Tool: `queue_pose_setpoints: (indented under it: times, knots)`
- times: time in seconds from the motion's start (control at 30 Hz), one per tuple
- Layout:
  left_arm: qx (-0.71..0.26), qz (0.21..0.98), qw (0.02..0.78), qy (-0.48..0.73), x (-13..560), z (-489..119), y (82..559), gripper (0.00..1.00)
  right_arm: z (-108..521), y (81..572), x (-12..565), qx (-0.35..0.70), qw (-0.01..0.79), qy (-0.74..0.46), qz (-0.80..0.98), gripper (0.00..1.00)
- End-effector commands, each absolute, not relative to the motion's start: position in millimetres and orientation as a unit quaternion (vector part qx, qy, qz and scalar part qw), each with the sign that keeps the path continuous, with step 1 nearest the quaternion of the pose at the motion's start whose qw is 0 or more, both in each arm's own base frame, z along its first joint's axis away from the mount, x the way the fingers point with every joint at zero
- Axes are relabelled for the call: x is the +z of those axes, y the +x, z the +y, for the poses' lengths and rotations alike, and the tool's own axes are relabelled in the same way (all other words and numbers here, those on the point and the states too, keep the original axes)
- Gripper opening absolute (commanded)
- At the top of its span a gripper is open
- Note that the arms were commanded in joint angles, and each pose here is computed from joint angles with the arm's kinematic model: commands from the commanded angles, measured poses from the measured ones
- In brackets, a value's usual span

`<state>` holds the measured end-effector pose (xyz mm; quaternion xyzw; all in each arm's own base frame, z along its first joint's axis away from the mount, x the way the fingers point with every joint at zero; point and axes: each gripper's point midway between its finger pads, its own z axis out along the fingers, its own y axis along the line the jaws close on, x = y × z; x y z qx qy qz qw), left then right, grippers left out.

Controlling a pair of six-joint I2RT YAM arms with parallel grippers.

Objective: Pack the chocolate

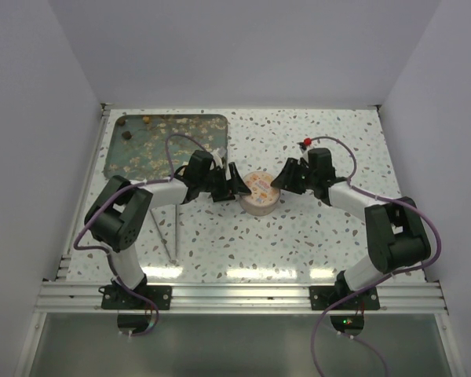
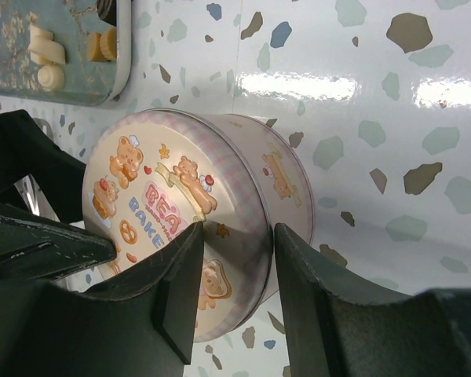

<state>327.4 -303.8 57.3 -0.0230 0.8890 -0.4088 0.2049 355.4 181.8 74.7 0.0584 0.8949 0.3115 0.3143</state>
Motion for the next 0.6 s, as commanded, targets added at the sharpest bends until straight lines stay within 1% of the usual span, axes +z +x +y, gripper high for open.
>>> queue_pose_setpoints:
  times: [0.0,0.27,0.3,0.57]
  knots:
    - [-0.351,0.921,0.16,-0.052,12,-282,313,0.82,177,360,80,0.283,0.329,0.042,0.9,0.45]
    - [-0.357,0.922,0.126,-0.083,-6,-273,303,0.8,174,365,87,0.263,0.346,0.026,0.9,0.46]
    - [-0.357,0.922,0.123,-0.084,-7,-274,303,0.8,173,361,83,0.259,0.336,0.026,0.905,0.46]
    - [-0.344,0.927,0.111,-0.095,-17,-268,298,0.78,178,361,85,0.239,0.339,-0.003,0.91,0.47]
